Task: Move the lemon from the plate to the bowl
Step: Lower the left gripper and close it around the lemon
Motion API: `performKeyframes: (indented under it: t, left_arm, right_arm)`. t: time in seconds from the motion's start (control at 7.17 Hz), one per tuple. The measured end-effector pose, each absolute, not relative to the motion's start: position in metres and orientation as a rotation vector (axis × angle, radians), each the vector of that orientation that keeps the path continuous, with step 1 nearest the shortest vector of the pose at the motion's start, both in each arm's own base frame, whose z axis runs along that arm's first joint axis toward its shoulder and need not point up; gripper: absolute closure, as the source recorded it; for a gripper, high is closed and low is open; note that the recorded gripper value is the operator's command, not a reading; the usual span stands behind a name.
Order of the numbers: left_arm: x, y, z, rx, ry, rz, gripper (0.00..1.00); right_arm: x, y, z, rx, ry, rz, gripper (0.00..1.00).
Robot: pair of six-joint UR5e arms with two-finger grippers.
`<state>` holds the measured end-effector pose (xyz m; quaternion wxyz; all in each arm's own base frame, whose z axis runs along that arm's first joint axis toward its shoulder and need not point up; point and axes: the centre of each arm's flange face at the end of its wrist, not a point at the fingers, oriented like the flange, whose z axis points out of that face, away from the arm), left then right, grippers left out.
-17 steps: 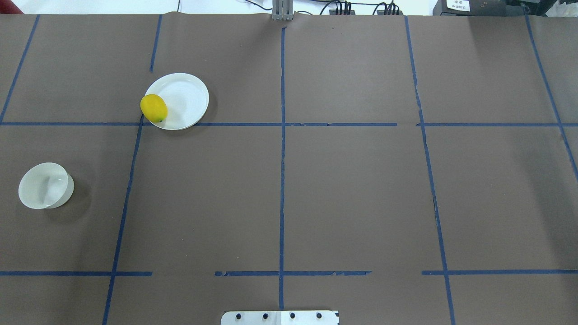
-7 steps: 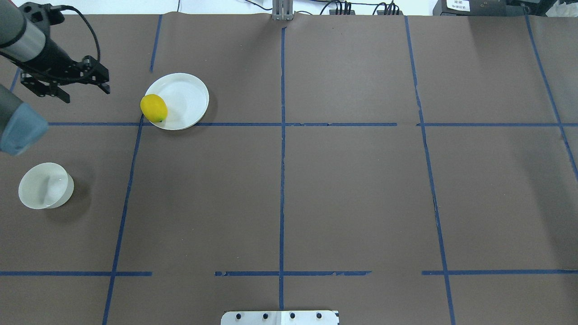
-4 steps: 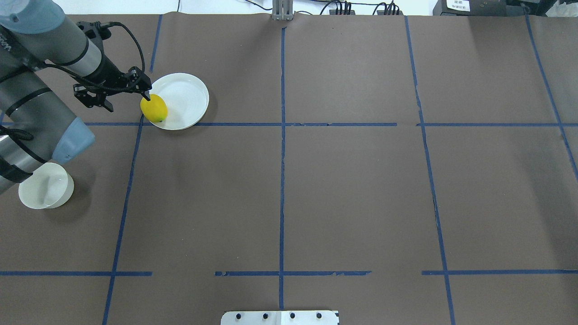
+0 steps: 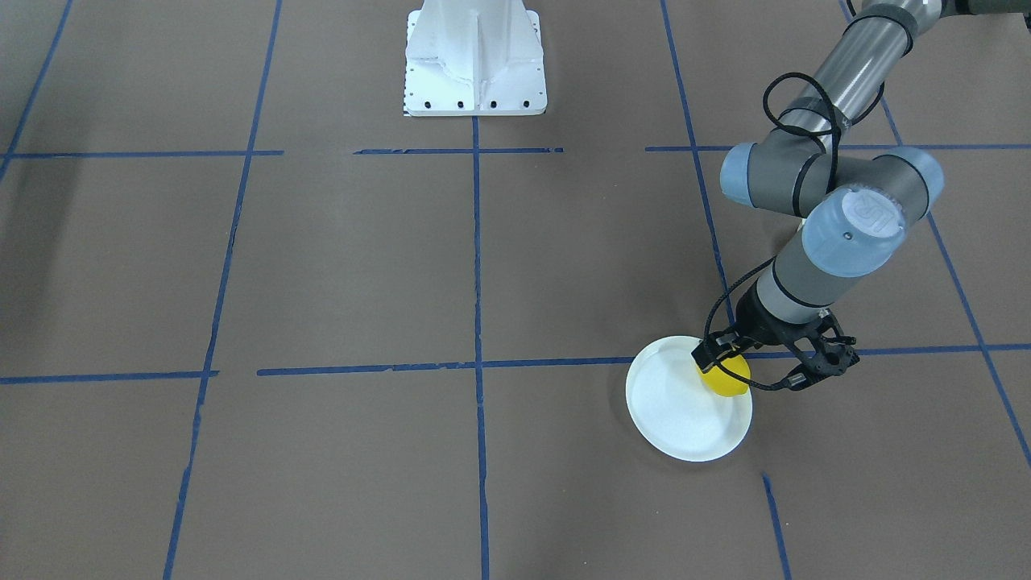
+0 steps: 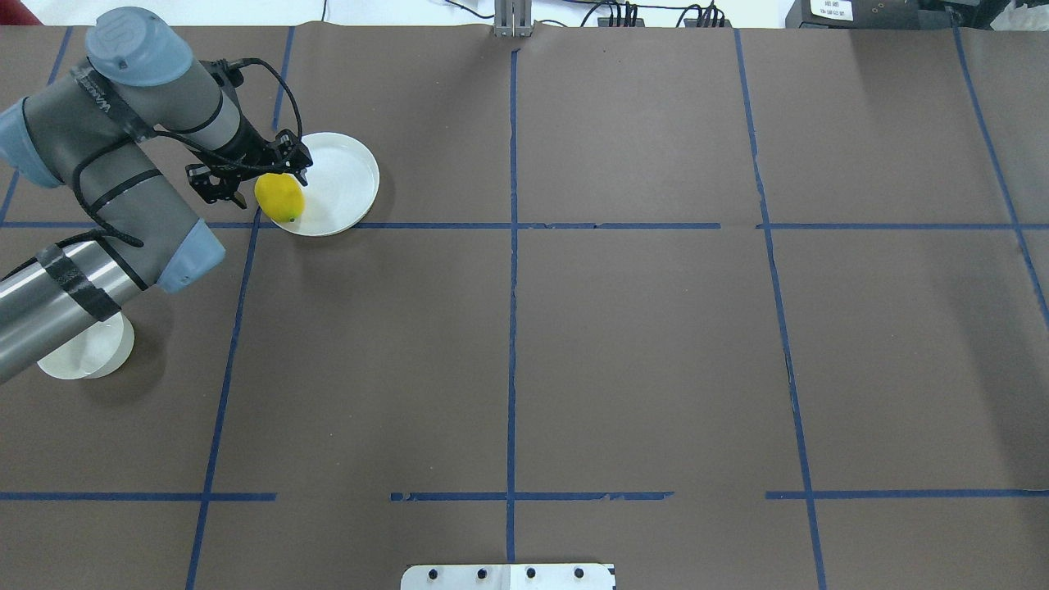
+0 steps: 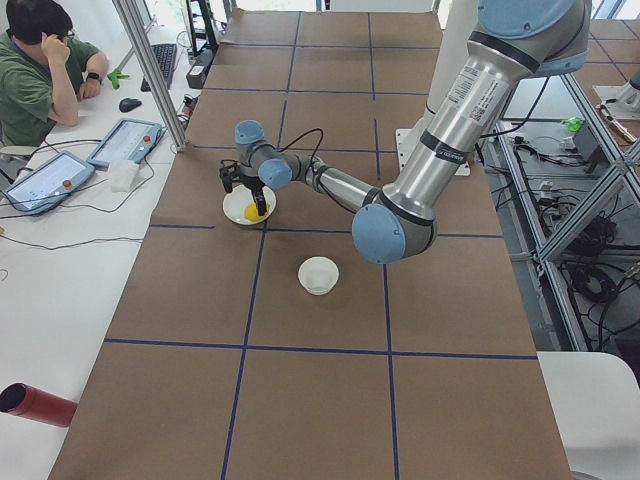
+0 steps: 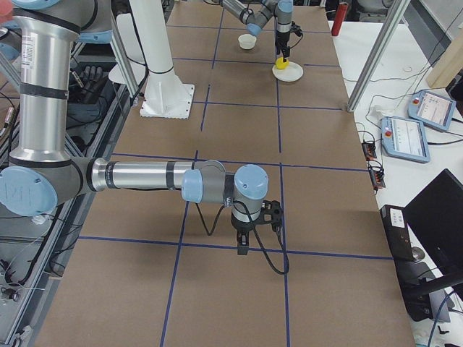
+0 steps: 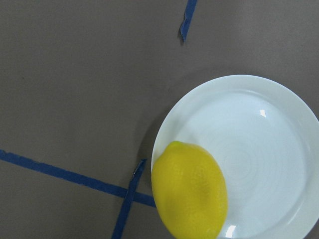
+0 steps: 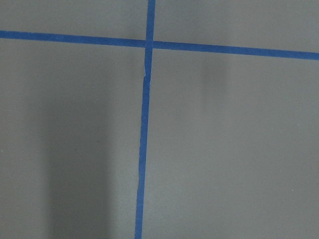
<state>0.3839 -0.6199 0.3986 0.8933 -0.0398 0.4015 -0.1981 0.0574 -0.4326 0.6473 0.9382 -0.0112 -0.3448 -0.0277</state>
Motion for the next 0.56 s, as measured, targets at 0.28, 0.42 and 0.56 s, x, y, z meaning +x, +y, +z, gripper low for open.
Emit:
performKeyframes:
  t: [0.28,0.42,0.56]
  left_arm:
    - [0.396,-0.626,0.410,-0.087,0.815,-0.436,0.08]
    - [0.400,-0.629,0.418,-0.083,0.813,-0.439,0.27]
    - [0.403,-0.632,0.424,-0.082,0.812,-0.439,0.40]
  right_arm:
    - [0.057,-0.433,0.647,-0.023,-0.704,-0.057,0.00]
    - [0.057,-0.433,0.647,-0.023,-0.704,-0.057,0.00]
    - [0.057,-0.433,0.647,-0.023,-0.704,-0.057,0.00]
